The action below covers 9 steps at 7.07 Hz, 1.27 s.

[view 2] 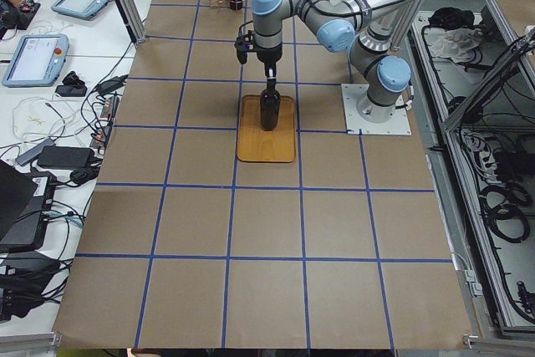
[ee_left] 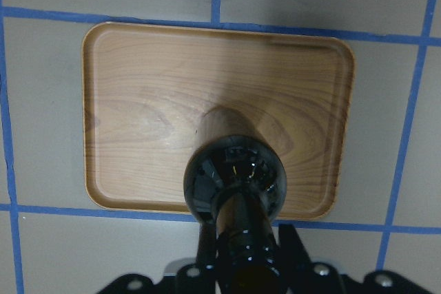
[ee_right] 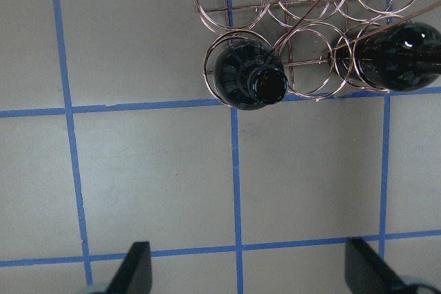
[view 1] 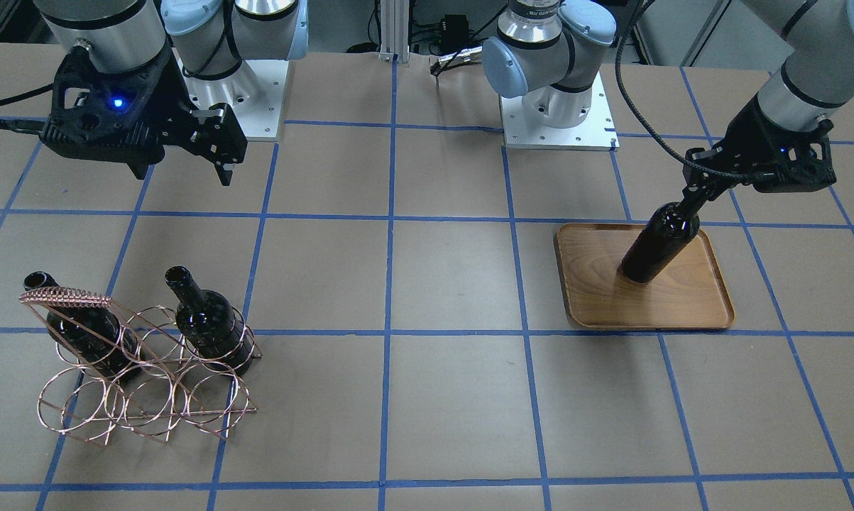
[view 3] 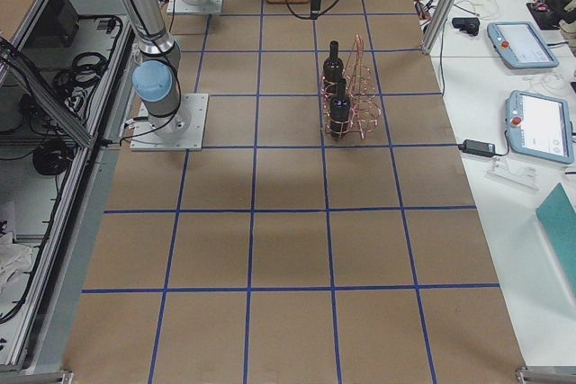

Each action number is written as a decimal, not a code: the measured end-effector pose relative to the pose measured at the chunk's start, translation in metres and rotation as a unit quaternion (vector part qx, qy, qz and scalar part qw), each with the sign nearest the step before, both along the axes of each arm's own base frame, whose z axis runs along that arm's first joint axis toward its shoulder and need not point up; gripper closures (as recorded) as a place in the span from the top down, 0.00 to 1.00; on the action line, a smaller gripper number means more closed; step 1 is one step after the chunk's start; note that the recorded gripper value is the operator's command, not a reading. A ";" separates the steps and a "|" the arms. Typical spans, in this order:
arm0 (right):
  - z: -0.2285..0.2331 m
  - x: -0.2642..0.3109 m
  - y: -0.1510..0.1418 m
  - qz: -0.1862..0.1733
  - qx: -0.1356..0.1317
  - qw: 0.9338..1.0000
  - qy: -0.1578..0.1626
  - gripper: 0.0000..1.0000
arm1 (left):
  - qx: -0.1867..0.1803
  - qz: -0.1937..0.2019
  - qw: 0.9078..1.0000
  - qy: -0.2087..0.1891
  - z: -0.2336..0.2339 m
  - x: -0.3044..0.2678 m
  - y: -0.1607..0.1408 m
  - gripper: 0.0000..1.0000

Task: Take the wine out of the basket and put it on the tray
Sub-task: 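Open the left gripper and raise it away from the tray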

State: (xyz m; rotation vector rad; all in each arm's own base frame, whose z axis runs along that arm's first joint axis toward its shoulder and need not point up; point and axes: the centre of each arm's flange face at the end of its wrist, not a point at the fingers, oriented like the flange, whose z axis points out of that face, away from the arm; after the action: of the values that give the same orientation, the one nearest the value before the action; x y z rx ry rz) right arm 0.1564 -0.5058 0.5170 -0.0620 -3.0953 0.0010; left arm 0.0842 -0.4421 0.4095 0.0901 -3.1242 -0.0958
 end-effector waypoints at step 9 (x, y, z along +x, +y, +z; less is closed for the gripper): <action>0.000 0.000 0.000 0.000 0.000 1.000 0.001 1.00 | -0.086 0.063 0.994 -0.016 0.148 -0.180 -0.044 1.00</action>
State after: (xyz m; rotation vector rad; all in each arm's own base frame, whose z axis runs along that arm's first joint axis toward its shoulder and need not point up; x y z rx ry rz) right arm 0.1561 -0.5060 0.5169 -0.0628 -3.0940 0.0005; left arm -0.0954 -0.4861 0.5578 0.2878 -3.1314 0.1762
